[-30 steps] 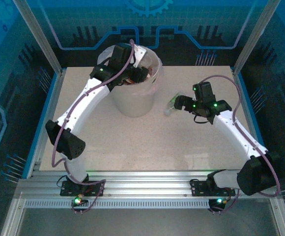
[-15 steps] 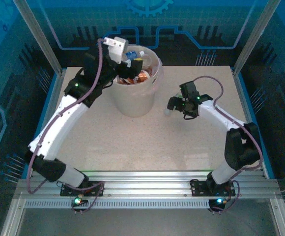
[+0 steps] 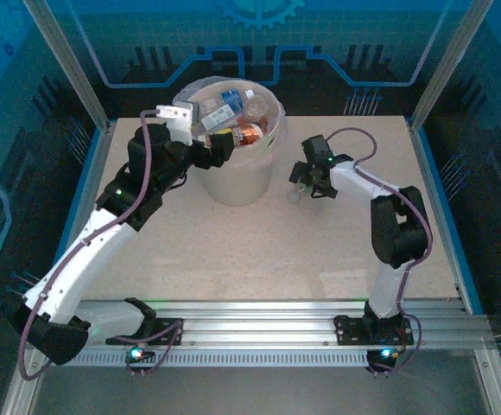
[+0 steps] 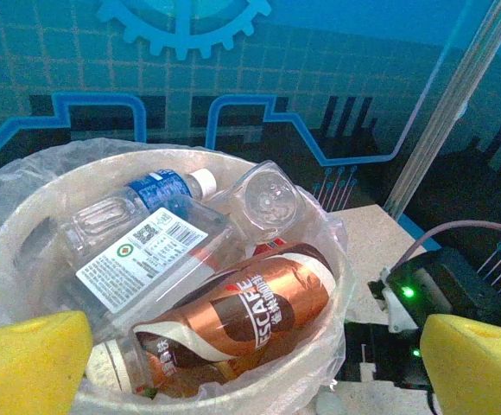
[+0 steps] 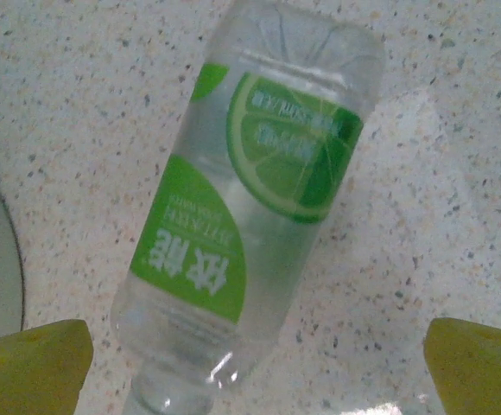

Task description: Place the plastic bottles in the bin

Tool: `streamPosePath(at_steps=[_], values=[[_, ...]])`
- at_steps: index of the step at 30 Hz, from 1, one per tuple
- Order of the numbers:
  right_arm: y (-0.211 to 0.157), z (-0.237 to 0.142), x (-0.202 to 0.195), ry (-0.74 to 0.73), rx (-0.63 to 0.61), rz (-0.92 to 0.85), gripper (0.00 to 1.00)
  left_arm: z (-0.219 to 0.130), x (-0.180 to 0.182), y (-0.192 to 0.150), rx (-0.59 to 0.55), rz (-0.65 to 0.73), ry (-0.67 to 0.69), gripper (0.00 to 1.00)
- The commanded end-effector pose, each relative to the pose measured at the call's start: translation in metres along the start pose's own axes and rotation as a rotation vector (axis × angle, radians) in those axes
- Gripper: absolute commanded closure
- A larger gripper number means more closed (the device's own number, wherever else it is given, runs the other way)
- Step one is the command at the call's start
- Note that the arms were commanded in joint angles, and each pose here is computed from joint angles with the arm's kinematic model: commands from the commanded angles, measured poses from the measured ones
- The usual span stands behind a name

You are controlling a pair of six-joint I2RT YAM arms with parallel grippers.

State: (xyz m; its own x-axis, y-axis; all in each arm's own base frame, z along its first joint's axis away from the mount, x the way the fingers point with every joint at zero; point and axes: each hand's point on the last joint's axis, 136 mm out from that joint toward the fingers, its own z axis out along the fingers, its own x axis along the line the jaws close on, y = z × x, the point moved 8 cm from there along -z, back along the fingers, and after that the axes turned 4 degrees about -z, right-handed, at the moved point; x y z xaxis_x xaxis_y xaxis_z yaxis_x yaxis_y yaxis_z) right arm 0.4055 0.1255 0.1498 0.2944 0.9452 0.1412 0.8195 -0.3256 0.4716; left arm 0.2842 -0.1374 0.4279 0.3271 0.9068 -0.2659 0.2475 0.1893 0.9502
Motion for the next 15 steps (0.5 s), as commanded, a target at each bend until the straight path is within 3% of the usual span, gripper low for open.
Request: streamPosePath(at_steps=[1, 10, 15], values=[[0.009, 0.005, 0.009, -0.062, -0.042, 0.033, 0.0, -0.01, 0.002, 0.012, -0.068, -0.029, 0.007, 0.01], [0.012, 0.032, 0.011, -0.174, -0.002, 0.016, 0.0, -0.009, 0.002, 0.011, -0.056, -0.024, 0.005, 0.01], [0.007, 0.045, 0.01, -0.15, 0.037, -0.01, 0.0, -0.006, 0.003, 0.008, -0.047, -0.028, 0.009, 0.01]])
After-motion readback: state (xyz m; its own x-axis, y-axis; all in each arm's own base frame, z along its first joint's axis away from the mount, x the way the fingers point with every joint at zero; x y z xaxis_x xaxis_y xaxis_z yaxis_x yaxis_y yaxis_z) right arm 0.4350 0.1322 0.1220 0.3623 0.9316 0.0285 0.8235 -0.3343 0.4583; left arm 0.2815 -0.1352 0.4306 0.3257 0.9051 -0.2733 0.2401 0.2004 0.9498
